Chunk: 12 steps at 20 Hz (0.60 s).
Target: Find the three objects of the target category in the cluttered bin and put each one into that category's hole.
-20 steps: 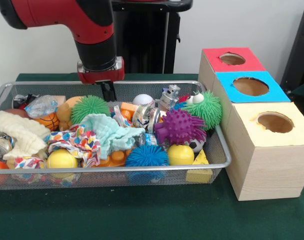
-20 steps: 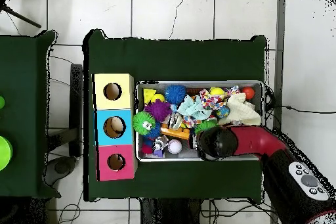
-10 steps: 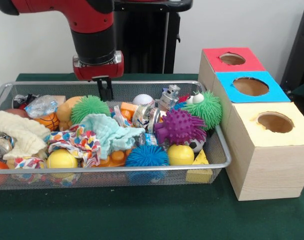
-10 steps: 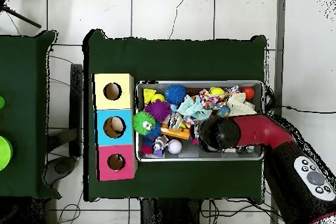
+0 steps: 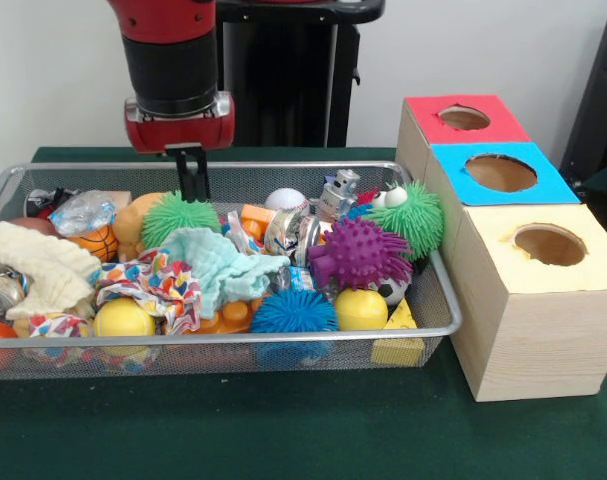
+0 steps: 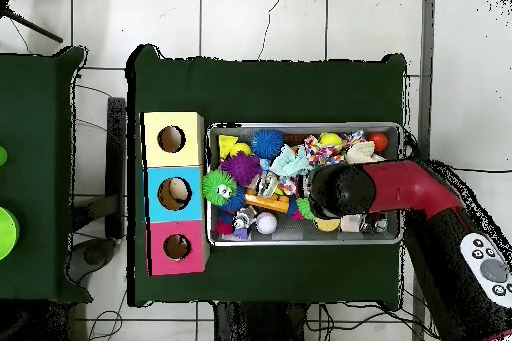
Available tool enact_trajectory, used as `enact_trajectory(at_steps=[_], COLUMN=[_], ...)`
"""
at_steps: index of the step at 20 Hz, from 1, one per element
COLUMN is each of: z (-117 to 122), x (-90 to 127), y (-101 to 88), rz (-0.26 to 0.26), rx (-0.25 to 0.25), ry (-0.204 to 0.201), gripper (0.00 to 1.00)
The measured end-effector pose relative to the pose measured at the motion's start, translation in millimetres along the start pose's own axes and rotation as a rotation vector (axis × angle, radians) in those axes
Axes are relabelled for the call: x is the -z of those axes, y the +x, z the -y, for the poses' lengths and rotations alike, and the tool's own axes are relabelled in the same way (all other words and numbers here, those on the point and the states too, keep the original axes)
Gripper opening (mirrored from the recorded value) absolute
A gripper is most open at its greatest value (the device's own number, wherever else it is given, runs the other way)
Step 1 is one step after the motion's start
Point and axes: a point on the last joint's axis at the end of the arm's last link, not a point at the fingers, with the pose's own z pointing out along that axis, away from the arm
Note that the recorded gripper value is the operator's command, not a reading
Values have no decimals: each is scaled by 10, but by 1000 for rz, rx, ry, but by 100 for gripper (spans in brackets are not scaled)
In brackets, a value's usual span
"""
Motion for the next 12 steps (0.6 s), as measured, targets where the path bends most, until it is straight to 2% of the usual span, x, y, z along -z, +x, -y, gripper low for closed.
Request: enact_trajectory(at_steps=[6, 12], z=[39, 63], x=[164, 212], y=[-211, -382], rz=[22, 49], rx=[12, 48], ry=[15, 13], gripper=[0, 0])
